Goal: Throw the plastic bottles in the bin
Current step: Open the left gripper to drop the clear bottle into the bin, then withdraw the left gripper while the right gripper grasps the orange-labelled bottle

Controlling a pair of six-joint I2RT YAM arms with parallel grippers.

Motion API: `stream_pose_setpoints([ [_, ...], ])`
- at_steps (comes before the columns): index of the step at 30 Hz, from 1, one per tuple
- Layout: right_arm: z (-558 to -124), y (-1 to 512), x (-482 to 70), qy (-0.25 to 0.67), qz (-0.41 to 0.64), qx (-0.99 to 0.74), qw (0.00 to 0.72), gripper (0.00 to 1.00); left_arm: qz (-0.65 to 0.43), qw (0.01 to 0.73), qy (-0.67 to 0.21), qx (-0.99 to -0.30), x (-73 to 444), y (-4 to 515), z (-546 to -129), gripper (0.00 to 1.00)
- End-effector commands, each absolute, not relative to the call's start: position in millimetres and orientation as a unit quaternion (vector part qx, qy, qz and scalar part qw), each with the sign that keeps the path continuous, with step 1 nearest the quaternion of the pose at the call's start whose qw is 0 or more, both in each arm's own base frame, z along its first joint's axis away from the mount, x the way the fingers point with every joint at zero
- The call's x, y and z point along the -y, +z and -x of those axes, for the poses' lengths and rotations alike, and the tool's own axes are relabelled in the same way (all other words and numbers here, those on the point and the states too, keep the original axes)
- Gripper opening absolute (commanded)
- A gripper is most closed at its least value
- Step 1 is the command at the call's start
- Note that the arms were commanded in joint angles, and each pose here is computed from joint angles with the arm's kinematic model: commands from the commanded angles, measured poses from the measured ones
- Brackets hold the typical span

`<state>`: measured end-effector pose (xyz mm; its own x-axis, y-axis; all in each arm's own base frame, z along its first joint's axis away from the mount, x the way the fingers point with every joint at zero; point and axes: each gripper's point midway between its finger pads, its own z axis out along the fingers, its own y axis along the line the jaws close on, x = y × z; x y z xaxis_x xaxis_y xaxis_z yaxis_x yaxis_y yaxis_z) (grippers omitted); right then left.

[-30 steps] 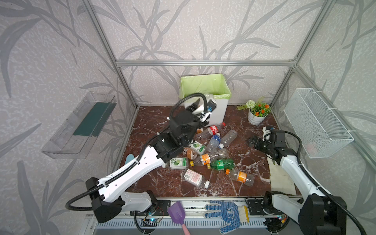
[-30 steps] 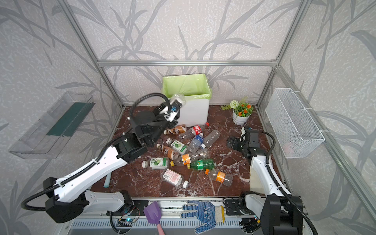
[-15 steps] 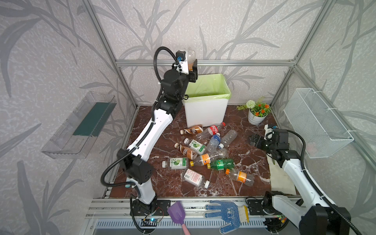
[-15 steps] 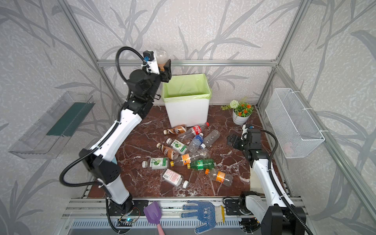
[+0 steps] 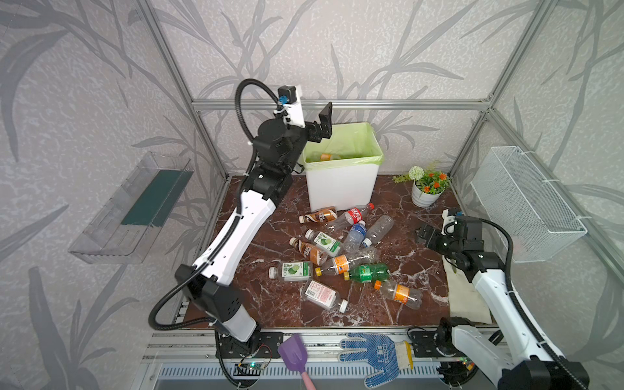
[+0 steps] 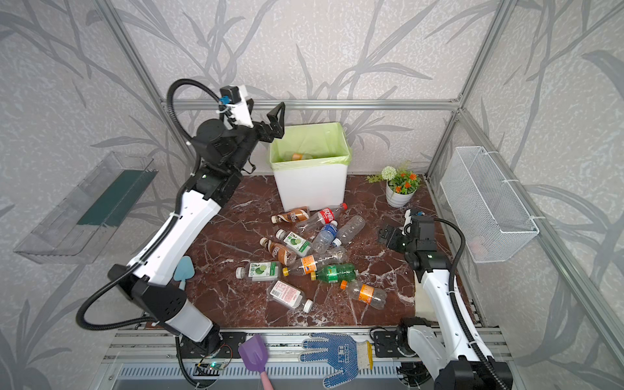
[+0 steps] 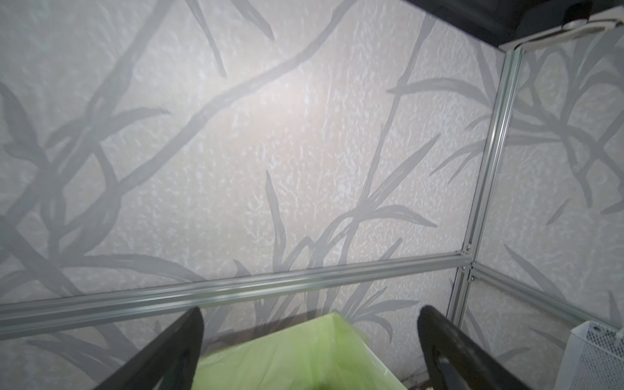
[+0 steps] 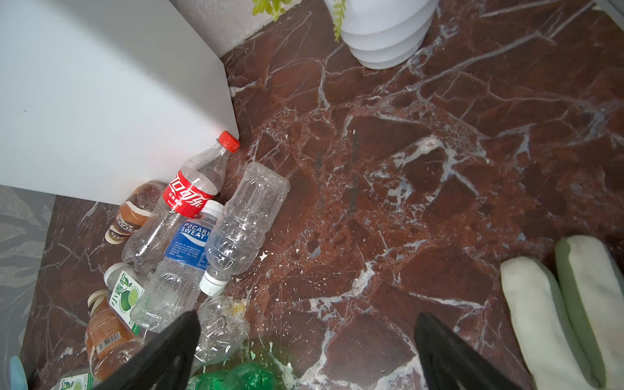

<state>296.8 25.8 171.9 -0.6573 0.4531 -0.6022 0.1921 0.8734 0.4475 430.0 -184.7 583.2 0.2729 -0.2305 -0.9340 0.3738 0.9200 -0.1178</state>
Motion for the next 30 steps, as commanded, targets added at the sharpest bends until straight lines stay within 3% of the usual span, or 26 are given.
stream_pose_setpoints([
  [1, -282, 173, -27, 0.179, -0.227, -0.891, 0.351, 0.99, -0.064, 0.771, -0.166, -0.611, 183, 535, -439, 0.99],
  [8, -242, 157, -45, 0.208, -0.331, -0.877, 0.280, 0.99, -0.035, 0.729, -0.115, -0.674, 154, 456, -424, 0.99],
  [13, -202, 141, -67, 0.246, -0.432, -0.853, 0.161, 0.99, -0.028, 0.700, -0.080, -0.709, 139, 409, -415, 0.99],
  [20, -171, 150, -80, 0.232, -0.475, -0.842, 0.103, 0.99, -0.012, 0.686, -0.050, -0.726, 121, 377, -402, 0.99],
  [30, -134, 125, -107, 0.197, -0.504, -0.840, 0.037, 0.99, -0.004, 0.671, -0.038, -0.740, 111, 355, -396, 0.99],
])
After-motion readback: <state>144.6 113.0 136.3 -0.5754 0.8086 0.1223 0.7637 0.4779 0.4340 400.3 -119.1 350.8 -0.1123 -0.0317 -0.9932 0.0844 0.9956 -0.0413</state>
